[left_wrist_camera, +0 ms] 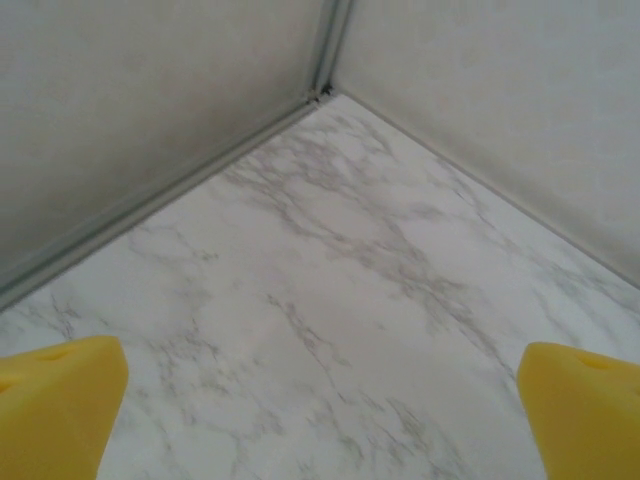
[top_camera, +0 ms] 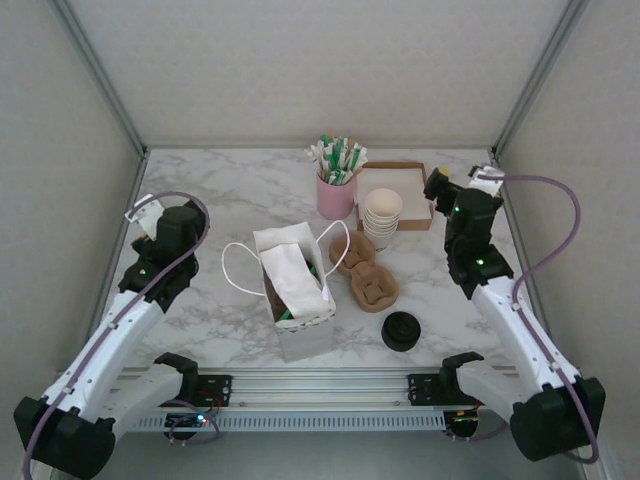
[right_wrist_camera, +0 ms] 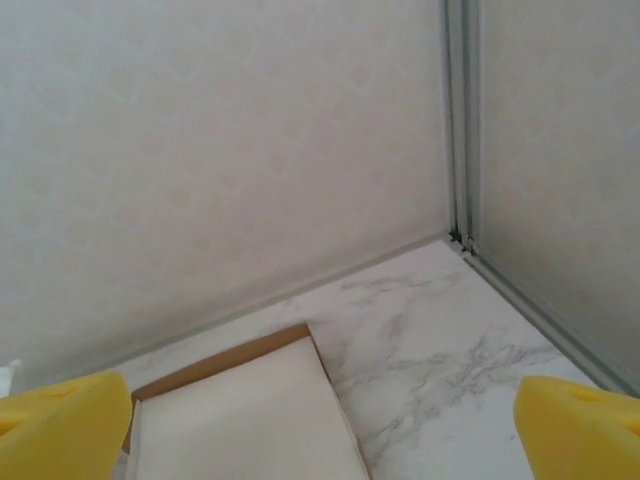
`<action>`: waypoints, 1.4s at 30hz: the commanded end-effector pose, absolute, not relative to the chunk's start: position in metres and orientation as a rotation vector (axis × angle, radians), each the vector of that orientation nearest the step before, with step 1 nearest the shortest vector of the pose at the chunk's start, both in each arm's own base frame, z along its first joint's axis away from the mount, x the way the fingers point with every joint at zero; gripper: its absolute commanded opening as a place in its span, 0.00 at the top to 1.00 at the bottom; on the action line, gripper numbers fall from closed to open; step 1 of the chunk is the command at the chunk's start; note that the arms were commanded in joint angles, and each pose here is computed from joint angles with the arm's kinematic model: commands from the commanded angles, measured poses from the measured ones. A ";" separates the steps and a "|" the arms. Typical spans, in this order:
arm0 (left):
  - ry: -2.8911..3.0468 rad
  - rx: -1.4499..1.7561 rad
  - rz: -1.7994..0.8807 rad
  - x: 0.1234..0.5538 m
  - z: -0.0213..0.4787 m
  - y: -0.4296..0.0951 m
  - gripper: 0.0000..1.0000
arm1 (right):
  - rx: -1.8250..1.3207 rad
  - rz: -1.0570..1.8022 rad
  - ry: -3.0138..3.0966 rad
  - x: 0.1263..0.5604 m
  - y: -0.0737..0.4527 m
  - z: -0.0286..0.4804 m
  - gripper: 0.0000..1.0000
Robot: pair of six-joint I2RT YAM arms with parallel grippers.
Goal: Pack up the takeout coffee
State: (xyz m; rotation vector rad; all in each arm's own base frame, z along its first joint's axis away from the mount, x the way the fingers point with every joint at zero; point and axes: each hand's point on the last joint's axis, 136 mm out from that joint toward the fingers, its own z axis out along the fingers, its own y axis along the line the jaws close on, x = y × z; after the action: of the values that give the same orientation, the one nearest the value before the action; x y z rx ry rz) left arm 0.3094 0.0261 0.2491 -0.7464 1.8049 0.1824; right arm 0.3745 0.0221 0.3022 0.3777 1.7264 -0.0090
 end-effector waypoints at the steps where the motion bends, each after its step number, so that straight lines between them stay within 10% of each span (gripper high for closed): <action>1: 1.723 -0.686 0.255 0.330 0.250 0.031 0.00 | 0.383 -0.033 1.798 0.384 0.023 0.268 0.01; 10: 1.829 -0.636 0.410 0.354 0.203 0.045 0.00 | 0.153 -0.222 1.827 0.386 0.012 0.216 0.12; 42: 1.915 -0.305 0.233 0.394 0.105 0.028 0.00 | -0.027 -0.120 1.881 0.405 0.021 0.153 0.01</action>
State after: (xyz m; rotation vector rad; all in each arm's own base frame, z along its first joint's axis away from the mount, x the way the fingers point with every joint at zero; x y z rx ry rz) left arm 0.3881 0.0300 0.0960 -0.3174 1.9541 0.2678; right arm 0.4037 0.0227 0.1491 -0.0391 1.8914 -0.1257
